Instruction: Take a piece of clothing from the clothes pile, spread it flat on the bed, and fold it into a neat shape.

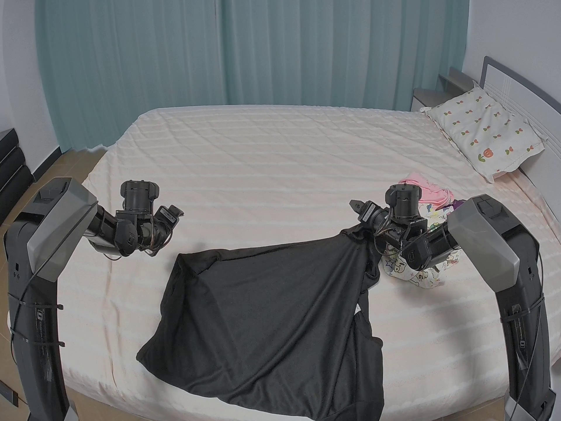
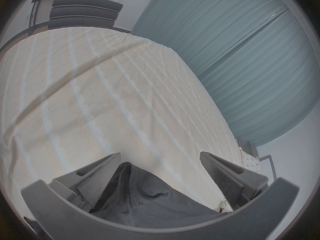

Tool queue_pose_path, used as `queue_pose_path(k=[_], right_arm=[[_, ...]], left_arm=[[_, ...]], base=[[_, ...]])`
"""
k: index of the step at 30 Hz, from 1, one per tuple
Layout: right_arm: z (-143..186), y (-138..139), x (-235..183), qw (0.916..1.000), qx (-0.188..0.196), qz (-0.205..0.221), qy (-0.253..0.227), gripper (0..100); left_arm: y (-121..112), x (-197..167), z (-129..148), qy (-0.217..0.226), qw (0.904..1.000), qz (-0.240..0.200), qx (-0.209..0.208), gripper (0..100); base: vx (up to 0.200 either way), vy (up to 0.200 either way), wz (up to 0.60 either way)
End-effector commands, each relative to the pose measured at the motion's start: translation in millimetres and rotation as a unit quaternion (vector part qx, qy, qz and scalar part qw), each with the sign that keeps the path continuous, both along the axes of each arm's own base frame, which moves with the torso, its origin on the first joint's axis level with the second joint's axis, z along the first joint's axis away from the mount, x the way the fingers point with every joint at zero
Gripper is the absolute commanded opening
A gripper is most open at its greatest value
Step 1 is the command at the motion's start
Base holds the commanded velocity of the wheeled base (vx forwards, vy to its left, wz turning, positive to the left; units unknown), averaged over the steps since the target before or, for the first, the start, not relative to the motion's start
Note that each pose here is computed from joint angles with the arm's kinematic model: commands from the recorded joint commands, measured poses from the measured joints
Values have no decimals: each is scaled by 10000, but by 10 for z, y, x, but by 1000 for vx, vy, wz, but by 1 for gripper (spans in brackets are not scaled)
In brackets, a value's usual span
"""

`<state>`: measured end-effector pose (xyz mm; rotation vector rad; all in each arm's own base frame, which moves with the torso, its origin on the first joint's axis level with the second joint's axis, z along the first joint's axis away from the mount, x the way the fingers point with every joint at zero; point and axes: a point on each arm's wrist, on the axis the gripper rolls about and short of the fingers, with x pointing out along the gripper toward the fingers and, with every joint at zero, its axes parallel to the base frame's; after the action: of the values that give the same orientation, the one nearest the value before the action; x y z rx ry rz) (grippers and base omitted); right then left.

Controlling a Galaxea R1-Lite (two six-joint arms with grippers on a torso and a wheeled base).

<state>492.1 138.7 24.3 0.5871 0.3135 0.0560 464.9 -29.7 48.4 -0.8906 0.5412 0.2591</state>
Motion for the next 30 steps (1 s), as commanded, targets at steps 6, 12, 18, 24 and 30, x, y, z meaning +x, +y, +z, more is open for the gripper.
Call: queue_pose_path(k=[6,12,18,24,30], right_arm=[[147,7,-134,9968,784,61,162,100],[137,-295,-507,9870,498,482,1453,100],[201,-461,-699,9834,616,368,1665,100],[135,-416,-1119,9725,600,568,2178,100],[36,-472,-1369,9649,1212,250,2316,100]], left_arm=[[47,38,-129,134,9998,-107,-95,100],[6,65,-117,103,9983,-513,-241,100],[-31,70,-121,104,9981,-562,-238,100],[-111,29,-239,431,9944,-962,90,100],[-266,2,-298,560,9907,-1212,246,100]], base=[[0,0,0],[0,0,0],[0,0,0],[0,0,0],[0,0,0]])
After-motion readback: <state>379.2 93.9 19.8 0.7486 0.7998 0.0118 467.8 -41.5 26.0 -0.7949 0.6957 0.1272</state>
